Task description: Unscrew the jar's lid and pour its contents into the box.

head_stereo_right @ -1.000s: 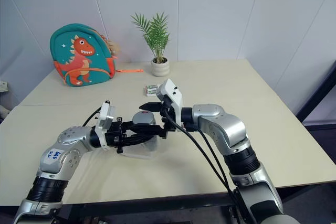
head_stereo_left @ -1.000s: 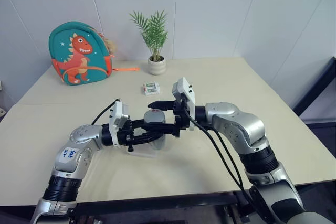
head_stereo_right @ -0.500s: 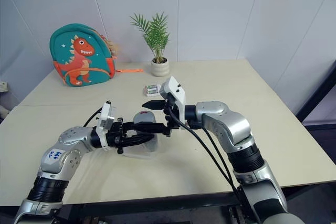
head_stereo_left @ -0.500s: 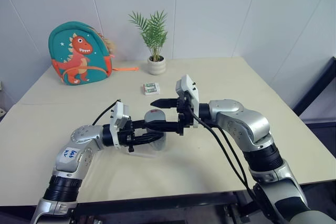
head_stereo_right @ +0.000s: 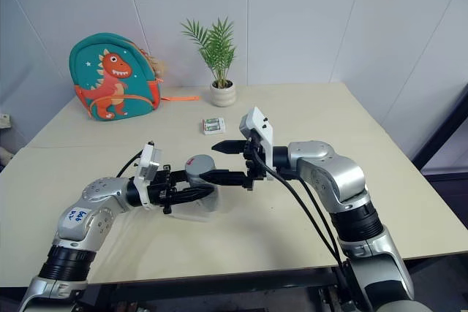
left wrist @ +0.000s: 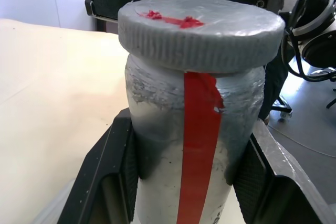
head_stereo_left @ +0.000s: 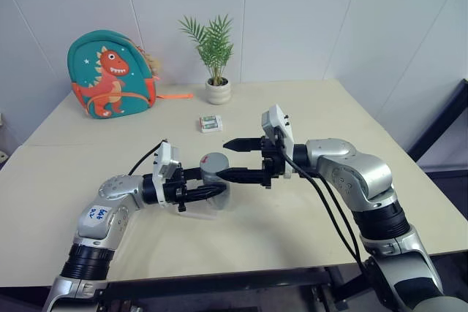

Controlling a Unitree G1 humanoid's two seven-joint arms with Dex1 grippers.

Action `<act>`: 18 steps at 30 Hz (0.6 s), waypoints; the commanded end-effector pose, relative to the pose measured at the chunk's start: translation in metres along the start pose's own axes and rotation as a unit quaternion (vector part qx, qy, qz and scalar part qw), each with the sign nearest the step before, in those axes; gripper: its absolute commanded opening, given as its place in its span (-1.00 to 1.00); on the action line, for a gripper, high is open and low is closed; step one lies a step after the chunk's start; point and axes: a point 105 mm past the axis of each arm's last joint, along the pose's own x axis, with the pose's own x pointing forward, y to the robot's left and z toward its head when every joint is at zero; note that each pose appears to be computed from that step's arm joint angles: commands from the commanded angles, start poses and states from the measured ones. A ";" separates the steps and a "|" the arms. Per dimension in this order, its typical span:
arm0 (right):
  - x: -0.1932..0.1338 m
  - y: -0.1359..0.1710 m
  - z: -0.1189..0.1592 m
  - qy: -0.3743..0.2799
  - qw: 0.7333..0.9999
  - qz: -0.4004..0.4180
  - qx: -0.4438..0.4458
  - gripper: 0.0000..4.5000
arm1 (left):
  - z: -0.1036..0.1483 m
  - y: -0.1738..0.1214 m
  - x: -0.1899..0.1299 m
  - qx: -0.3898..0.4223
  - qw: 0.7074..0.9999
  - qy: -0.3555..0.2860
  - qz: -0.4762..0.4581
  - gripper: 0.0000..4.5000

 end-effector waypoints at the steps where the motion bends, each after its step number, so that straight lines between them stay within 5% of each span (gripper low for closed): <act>1: -0.008 0.001 0.011 -0.018 1.000 -0.002 -0.020 0.98 | 0.014 -0.002 0.002 0.030 0.999 -0.013 -0.012 -0.13; 18: -0.016 0.015 0.018 -0.041 0.998 0.046 -0.003 0.98 | 0.014 -0.001 0.000 0.031 0.999 -0.011 -0.008 -0.13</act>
